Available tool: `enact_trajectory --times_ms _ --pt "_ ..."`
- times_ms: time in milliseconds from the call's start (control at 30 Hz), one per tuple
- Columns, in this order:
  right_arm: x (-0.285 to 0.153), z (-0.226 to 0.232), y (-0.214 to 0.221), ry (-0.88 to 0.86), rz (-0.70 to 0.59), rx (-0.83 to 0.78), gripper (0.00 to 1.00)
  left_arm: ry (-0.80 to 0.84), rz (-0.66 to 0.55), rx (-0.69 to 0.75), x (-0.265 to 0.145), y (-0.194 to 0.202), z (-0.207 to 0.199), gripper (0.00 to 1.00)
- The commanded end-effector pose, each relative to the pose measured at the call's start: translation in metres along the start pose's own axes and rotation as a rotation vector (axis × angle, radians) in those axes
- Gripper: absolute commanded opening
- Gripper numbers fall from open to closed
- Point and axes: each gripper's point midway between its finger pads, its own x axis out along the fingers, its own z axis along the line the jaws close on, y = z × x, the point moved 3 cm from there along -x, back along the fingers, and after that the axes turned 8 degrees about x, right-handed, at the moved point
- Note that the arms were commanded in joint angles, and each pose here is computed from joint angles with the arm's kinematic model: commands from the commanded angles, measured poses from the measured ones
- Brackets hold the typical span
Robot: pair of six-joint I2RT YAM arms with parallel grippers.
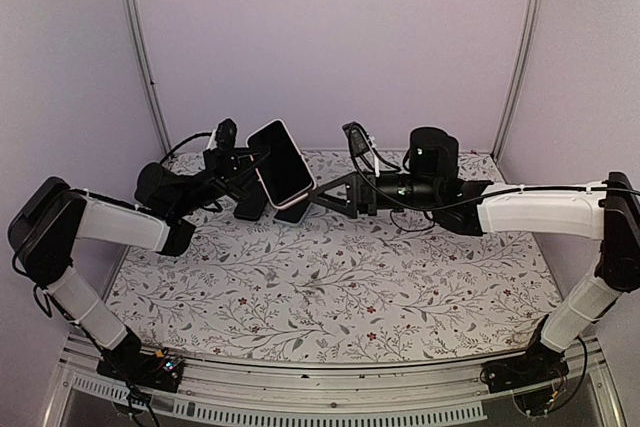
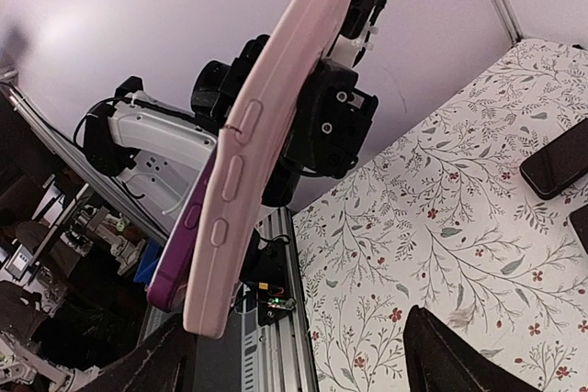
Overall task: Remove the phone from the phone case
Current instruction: Pass from the left arm to the right
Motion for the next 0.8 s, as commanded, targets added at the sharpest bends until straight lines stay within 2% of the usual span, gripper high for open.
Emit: enact_trajectory --times_ms 0,367,767 --pt "0.006 -0.006 -0.009 0.029 -0.04 0.021 0.79 0.259 -0.032 0.219 -0.004 -0.002 -0.066 0.0" --pt "0.003 -0.029 -0.019 0.078 -0.066 0.195 0.73 0.266 0.023 0.243 0.0 0.009 -0.069 0.0" --pt "0.011 -0.02 -0.036 0.015 -0.106 0.246 0.65 0.206 0.089 0.236 0.008 0.027 -0.049 0.0"
